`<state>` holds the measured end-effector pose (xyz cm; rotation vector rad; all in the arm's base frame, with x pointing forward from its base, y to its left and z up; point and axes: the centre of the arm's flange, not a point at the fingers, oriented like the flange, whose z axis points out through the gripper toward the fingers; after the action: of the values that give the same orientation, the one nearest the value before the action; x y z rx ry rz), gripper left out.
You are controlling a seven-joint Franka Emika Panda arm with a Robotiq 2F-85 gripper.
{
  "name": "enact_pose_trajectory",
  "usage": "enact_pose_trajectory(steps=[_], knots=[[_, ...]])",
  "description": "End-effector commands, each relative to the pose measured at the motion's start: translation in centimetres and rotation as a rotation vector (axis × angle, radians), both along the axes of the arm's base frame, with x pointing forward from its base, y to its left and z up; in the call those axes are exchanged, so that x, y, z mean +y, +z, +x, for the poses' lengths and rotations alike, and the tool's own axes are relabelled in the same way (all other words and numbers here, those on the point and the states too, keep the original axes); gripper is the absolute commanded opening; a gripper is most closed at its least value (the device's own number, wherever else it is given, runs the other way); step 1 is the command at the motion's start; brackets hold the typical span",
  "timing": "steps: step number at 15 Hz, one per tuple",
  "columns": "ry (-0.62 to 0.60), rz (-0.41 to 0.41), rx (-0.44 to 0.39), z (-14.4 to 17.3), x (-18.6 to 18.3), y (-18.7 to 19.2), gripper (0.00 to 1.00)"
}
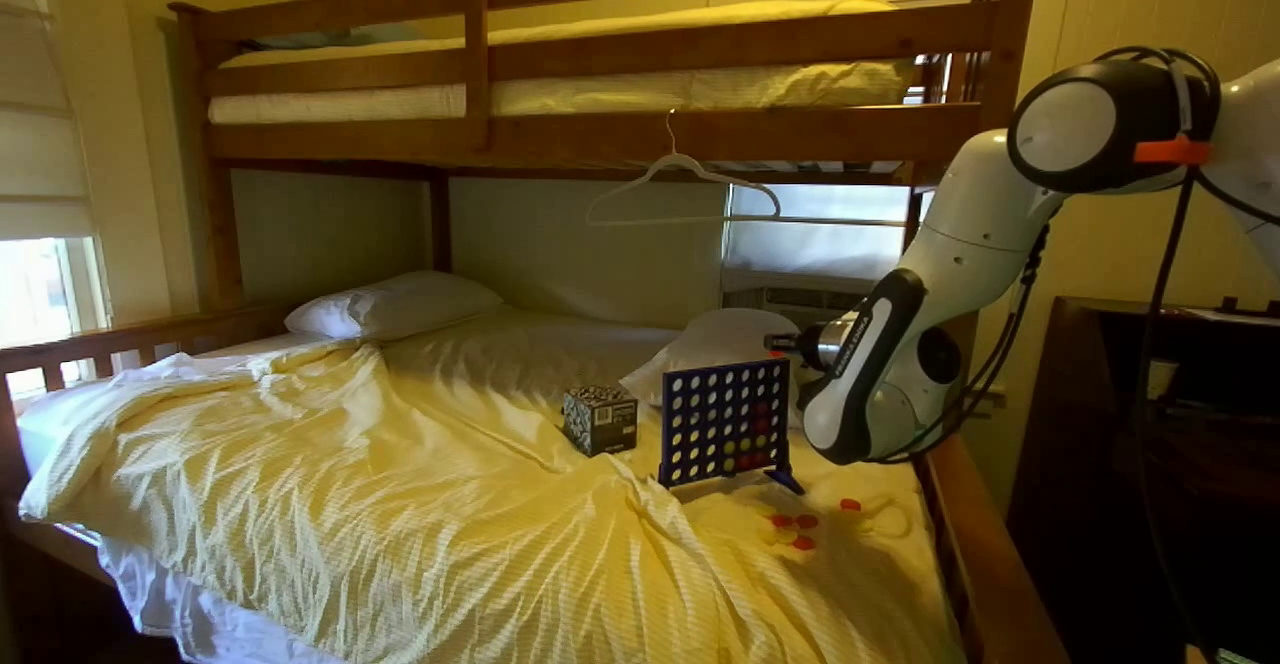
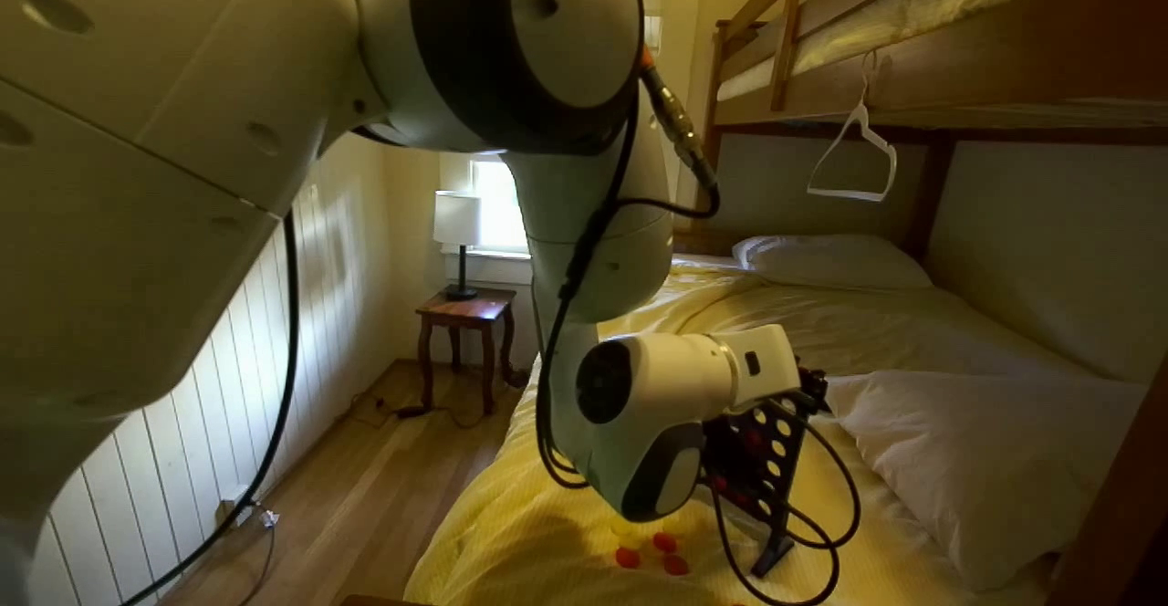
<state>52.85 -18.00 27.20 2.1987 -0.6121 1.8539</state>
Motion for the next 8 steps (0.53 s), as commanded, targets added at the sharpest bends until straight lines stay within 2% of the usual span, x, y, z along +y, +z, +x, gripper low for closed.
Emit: enact_pose_trajectory(steps=[1, 8], knots=[[0.018, -0.021, -0.004, -1.65, 0.93, -0.99, 0.09], [0.014, -0.026, 0.008, -2.11, 1.22, -1.08, 0.09]])
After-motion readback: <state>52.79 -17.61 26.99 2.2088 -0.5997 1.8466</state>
